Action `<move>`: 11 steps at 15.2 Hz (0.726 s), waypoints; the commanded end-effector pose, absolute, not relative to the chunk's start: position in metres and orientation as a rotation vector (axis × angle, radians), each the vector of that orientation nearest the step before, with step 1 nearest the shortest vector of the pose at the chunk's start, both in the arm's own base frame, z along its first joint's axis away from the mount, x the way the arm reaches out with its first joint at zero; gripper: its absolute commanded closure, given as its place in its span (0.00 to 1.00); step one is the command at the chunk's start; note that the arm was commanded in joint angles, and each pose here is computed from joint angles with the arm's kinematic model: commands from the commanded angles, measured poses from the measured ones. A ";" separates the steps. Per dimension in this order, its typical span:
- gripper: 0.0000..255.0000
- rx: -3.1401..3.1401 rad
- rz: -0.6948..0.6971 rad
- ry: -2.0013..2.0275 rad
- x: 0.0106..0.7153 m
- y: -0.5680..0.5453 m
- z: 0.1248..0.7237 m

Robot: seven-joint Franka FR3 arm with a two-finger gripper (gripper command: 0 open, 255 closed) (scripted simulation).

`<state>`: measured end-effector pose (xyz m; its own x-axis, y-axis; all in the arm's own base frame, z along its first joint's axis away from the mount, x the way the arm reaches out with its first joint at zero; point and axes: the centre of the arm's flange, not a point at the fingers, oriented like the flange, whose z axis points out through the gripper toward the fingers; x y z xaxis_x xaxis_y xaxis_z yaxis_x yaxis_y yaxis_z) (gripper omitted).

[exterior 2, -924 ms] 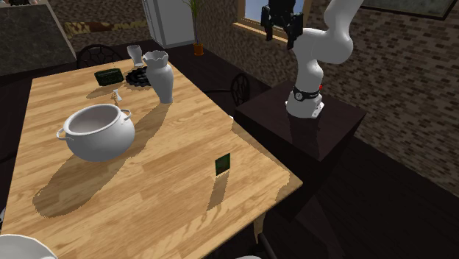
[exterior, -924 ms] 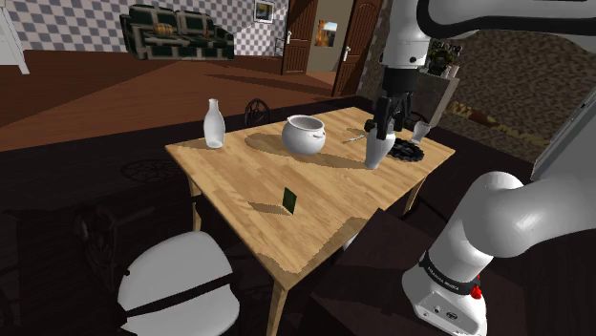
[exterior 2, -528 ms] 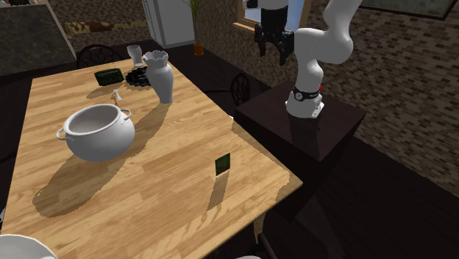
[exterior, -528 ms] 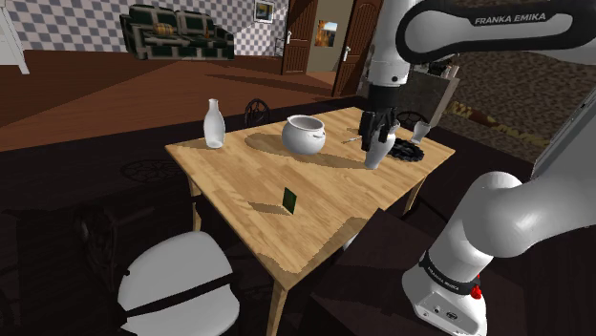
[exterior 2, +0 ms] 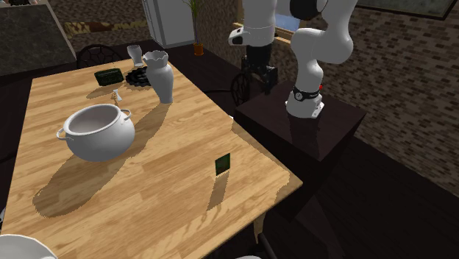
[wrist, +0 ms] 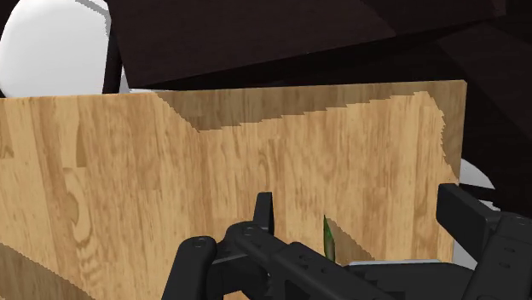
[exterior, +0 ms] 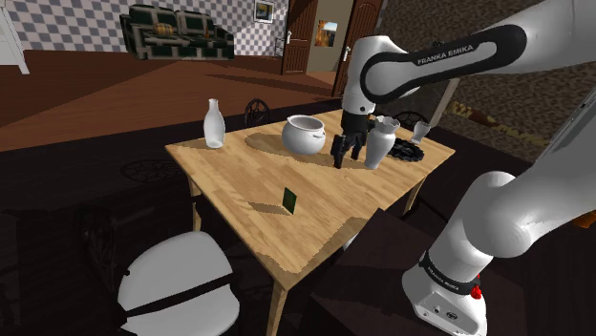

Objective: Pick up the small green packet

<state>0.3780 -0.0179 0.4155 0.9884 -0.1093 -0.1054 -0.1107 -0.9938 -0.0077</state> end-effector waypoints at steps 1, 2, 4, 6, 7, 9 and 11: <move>0.00 -3.116 0.136 0.168 0.390 -0.020 0.396; 0.00 -3.114 0.125 0.166 0.397 -0.020 0.386; 0.00 -3.110 0.102 0.162 0.411 -0.020 0.365; 0.00 -3.106 0.079 0.158 0.425 -0.020 0.345; 0.00 -3.104 0.068 0.156 0.432 -0.020 0.334; 0.00 -3.100 0.046 0.151 0.447 -0.020 0.314; 0.00 -3.096 0.023 0.147 0.462 -0.019 0.294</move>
<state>0.4536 -0.0190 0.3026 0.9951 -0.0956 -0.0266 -0.0966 -0.9946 -0.0391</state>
